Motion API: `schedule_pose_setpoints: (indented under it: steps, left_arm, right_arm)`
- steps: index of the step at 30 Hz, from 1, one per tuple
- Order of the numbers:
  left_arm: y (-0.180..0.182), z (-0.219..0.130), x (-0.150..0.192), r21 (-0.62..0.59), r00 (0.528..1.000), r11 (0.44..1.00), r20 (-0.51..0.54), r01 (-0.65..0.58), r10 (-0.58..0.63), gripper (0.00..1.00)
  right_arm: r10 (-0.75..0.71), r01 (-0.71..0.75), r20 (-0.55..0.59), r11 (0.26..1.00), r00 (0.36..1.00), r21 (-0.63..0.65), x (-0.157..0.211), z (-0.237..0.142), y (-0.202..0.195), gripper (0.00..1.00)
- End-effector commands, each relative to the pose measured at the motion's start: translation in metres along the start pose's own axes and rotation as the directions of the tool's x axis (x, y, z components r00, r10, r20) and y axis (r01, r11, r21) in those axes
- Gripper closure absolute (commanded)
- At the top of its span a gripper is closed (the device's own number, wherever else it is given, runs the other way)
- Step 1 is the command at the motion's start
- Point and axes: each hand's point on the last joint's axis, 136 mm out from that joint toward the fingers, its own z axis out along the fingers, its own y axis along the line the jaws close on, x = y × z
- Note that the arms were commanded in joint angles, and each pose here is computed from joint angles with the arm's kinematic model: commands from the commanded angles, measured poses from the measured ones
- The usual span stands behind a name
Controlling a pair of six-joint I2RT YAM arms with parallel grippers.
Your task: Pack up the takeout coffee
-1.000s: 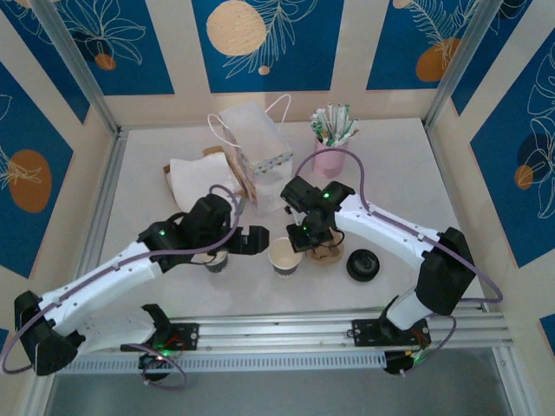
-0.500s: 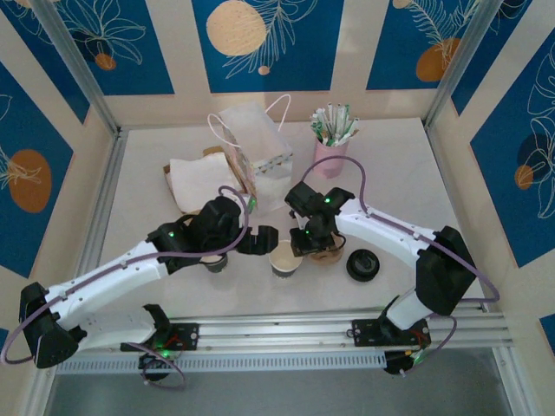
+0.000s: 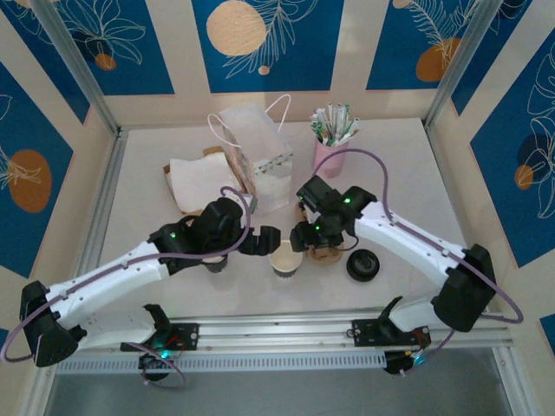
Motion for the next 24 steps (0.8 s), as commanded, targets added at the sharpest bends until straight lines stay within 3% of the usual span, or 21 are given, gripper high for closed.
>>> schedule_pose_setpoints:
  steps: [1,7,13,24]
  left_arm:
    - [-0.011,-0.003,-0.009,0.006,0.999,0.999,0.019,-0.048,0.047,0.00]
    - [-0.024,0.007,-0.010,0.037,0.998,0.997,0.007,-0.064,0.063,0.00]
    - [-0.030,0.017,-0.008,0.052,0.997,0.996,-0.008,-0.078,0.079,0.00]
    - [-0.029,0.030,0.003,0.051,0.992,0.993,-0.050,-0.111,0.113,0.00]
  right_arm:
    - [0.098,-0.100,0.050,0.994,0.994,0.053,0.004,-0.011,-0.031,0.19]
    - [0.337,-0.355,0.149,0.927,0.930,0.120,0.008,-0.021,-0.089,0.01]
    - [0.544,-0.570,0.173,0.800,0.821,0.186,0.031,-0.014,-0.134,0.01]
    - [0.633,-0.651,0.161,0.710,0.757,0.269,0.066,0.003,-0.153,0.00]
